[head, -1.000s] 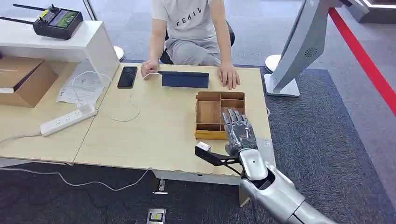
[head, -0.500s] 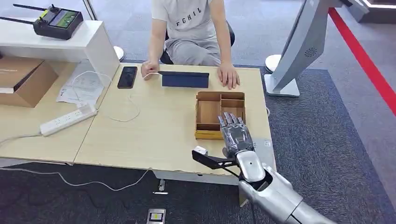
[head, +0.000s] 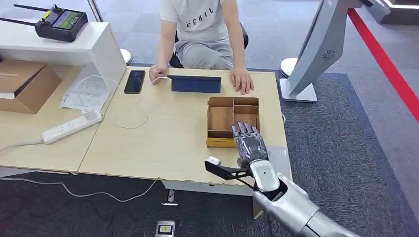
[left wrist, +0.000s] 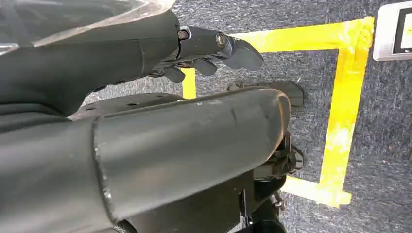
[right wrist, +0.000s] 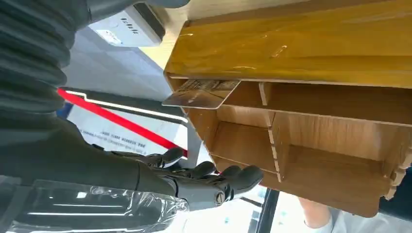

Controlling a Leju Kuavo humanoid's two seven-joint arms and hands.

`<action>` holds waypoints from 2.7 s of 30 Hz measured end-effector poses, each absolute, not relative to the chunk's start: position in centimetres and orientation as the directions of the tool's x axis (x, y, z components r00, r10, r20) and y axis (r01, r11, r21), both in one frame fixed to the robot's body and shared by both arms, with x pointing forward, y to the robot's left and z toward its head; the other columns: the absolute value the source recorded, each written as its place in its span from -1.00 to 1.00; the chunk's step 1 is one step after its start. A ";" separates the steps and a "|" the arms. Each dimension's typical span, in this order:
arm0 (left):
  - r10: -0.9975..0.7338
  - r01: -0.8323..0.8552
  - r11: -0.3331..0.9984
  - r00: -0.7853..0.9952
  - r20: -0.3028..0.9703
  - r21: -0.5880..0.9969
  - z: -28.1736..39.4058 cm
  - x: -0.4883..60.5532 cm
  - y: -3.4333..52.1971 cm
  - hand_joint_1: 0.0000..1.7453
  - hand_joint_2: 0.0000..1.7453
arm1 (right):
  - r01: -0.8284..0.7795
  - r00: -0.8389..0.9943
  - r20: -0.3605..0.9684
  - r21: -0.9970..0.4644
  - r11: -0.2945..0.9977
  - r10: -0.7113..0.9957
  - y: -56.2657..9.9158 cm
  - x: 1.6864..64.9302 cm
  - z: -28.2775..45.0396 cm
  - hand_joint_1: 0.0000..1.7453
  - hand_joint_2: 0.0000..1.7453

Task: Pass the card to the sensor for recognition and then transmit it.

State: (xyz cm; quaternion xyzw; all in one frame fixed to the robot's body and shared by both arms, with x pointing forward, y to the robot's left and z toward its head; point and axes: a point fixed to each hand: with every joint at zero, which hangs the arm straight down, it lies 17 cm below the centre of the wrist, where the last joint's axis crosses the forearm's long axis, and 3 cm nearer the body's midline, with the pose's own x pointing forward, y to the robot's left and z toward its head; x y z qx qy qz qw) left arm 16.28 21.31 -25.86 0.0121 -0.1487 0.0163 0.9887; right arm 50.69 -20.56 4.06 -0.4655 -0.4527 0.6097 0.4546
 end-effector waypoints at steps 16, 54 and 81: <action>0.018 -0.028 0.999 0.952 0.305 0.029 -25.6 17.2 21.4 -1.00 -1.00 | -0.115 -0.122 -0.173 -0.976 -0.187 0.977 -21.7 52.6 4.8 -1.00 1.00; 0.034 -0.041 0.999 0.959 0.281 0.022 -25.8 16.6 21.2 -1.00 -1.00 | -0.151 -0.069 -0.263 -0.951 -0.270 0.962 -25.7 54.4 4.9 -1.00 1.00; 0.038 -0.048 0.998 0.961 0.274 0.029 -25.9 16.2 21.5 -1.00 -1.00 | -0.157 -0.075 -0.250 -0.953 -0.259 0.965 -25.6 54.5 4.9 1.00 1.00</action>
